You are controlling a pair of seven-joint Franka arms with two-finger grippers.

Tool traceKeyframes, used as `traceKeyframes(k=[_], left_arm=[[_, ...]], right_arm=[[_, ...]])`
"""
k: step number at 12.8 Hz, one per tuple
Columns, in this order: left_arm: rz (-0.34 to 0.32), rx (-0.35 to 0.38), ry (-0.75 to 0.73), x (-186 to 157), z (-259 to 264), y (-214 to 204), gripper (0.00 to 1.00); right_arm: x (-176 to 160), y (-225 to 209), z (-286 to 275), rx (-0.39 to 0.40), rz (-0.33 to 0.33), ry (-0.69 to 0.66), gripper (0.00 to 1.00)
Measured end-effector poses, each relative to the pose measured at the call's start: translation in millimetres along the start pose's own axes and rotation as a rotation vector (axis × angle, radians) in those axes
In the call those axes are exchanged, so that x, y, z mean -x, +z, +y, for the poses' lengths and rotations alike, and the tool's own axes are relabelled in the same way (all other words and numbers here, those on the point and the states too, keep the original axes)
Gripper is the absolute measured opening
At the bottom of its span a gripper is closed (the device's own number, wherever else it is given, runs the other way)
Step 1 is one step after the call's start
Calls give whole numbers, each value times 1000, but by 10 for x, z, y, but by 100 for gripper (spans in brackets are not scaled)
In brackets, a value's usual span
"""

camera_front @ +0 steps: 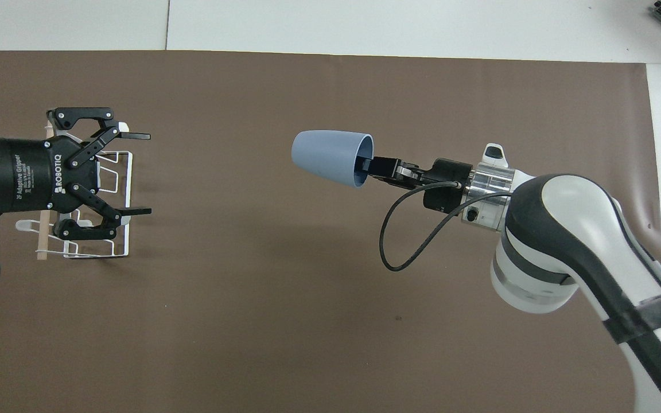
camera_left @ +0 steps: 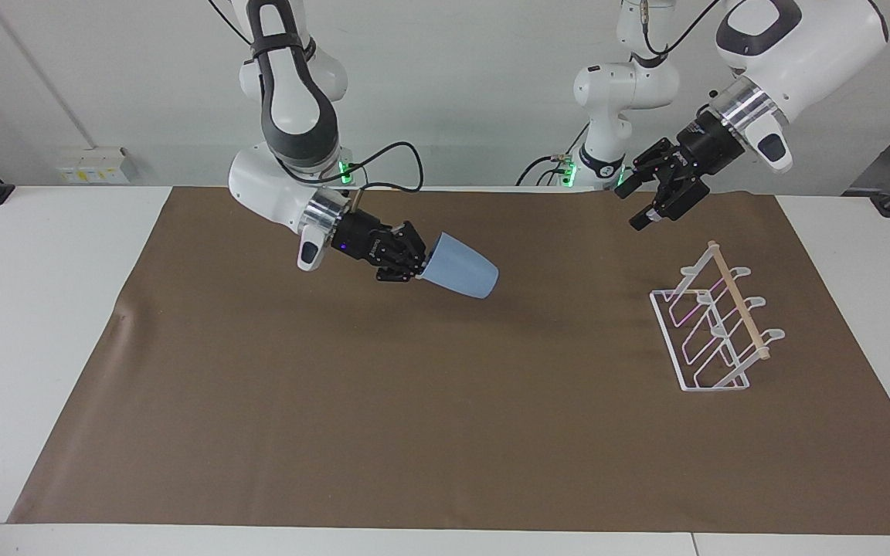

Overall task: Hang cup on cup holder
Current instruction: 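Lift the cup with the right gripper while the left gripper approaches, then close the left gripper around the cup base held by the right gripper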

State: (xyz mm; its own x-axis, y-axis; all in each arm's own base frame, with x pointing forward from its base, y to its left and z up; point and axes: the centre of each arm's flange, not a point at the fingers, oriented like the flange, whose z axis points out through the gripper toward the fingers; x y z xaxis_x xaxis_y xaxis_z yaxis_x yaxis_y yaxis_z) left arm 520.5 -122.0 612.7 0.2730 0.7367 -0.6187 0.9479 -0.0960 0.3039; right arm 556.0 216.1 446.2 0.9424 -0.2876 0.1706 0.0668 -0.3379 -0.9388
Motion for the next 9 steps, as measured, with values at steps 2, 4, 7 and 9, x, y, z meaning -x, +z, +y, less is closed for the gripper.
traceKeyframes(k=[2, 4, 7, 9], left_arm=[[-34, 2, 26, 172, -23, 181, 100], [-55, 23, 42, 304, -17, 336, 100], [-66, 67, 36, 360, 60, 551, 100], [-69, 50, 43, 331, 66, 664, 100]], right_arm=[[66, 143, -202, -6, 25, -14, 5], [234, 351, -409, -3, 48, -18, 5], [440, 557, -597, -12, 35, -13, 5], [534, 644, -708, -4, 45, -3, 5]])
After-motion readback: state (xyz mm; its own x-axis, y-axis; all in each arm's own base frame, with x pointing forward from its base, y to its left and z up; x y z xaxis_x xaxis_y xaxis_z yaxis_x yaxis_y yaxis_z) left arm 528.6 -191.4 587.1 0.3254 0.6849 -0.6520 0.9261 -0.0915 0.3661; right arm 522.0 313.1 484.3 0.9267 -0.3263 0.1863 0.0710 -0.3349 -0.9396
